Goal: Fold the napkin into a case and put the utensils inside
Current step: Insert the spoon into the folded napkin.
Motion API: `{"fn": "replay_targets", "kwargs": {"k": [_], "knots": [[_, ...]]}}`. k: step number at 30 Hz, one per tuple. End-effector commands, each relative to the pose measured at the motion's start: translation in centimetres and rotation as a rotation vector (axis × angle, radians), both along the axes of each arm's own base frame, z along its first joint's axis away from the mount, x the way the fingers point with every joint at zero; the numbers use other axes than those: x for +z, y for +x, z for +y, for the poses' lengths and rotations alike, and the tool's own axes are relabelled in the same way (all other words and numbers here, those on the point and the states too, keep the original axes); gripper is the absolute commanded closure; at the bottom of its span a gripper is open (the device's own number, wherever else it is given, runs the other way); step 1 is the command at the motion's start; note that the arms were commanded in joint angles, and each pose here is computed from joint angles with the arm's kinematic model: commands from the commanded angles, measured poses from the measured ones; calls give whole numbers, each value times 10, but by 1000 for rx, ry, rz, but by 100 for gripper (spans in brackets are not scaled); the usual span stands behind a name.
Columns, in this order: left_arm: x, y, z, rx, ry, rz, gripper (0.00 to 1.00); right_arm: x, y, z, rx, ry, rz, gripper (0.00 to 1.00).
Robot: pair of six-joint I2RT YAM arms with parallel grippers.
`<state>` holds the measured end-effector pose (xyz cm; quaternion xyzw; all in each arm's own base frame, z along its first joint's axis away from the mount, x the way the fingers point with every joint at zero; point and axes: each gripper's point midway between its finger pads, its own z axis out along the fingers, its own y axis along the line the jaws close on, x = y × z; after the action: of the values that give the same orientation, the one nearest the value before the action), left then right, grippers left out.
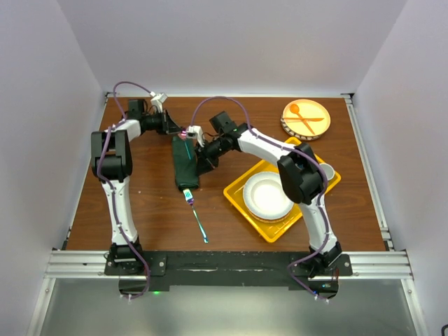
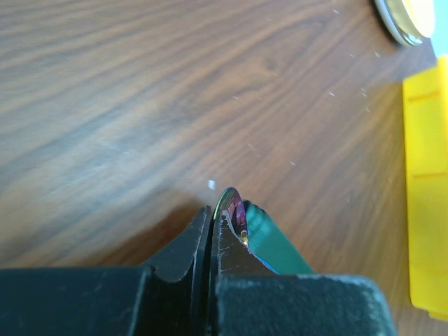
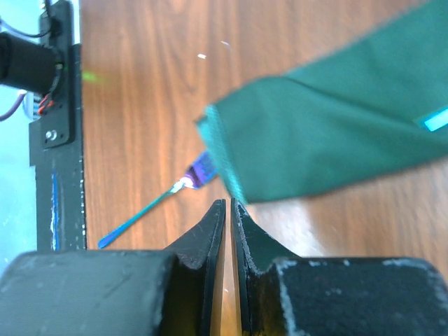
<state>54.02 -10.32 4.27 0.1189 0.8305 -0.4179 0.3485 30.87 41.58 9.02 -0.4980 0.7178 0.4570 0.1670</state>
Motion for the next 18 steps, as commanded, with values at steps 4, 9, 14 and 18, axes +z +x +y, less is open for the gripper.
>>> {"fn": "replay_targets", "kwargs": {"k": [4, 9, 14, 18], "knots": [[2, 20, 12, 58, 25, -36, 100, 25, -37, 17, 164, 57, -55, 88], [6, 15, 9, 34, 6, -50, 100, 8, -41, 15, 205, 17, -95, 89], [17, 14, 6, 33, -6, -90, 100, -7, -37, 16, 202, -5, -161, 89], [20, 12, 5, 21, -5, -97, 100, -24, -41, 13, 198, -35, -174, 87]]}}
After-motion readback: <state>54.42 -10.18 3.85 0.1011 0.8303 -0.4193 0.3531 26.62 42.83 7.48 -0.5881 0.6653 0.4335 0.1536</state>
